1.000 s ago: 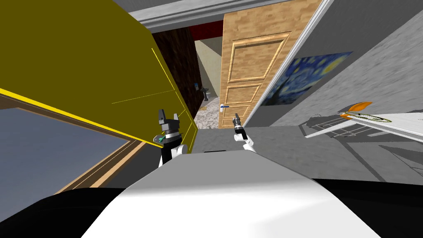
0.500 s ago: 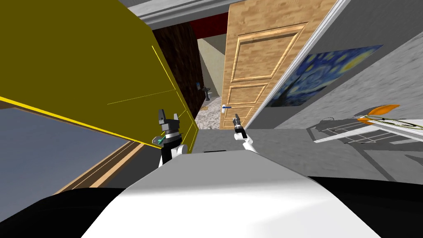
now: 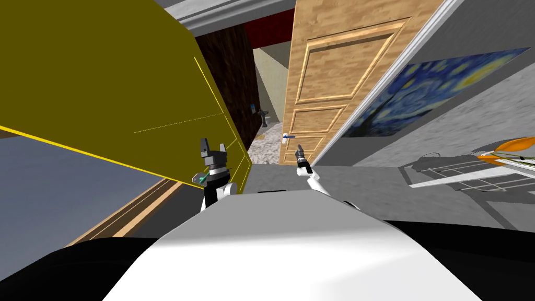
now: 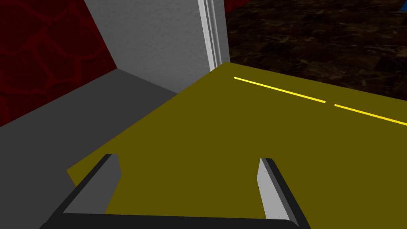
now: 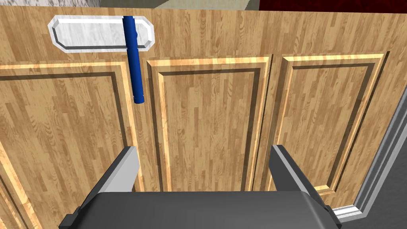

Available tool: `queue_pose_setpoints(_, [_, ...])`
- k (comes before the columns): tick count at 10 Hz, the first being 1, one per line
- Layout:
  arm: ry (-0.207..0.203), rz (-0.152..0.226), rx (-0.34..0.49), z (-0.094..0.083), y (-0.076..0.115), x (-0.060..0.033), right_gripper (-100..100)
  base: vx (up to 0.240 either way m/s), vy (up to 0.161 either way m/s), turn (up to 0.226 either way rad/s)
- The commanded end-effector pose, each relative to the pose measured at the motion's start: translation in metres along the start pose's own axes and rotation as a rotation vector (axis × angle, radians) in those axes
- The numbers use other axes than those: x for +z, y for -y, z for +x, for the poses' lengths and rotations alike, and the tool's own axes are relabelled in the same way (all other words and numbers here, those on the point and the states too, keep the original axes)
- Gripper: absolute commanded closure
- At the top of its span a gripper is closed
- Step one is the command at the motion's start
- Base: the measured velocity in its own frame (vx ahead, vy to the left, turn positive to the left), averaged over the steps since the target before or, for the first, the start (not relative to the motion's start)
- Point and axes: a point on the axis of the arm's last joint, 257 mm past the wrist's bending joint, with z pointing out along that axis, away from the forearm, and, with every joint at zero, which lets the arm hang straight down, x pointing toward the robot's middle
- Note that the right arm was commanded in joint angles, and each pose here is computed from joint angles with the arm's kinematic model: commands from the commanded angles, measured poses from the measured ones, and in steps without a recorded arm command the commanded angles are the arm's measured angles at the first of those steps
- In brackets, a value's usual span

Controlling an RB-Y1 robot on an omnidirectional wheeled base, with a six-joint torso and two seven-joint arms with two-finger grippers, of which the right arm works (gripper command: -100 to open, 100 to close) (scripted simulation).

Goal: Pull the door open

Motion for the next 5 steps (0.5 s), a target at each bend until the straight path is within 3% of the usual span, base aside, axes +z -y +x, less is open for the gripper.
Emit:
queue_pose_setpoints(1, [0.012,0.024,0.002,-0.006,0.010,0.0042,-100,0.074,-0.012,0.106])
queue_pose_setpoints(5, [0.037,0.068,0.004,-0.019,0.028,0.0108,-100,0.075,-0.019,0.067])
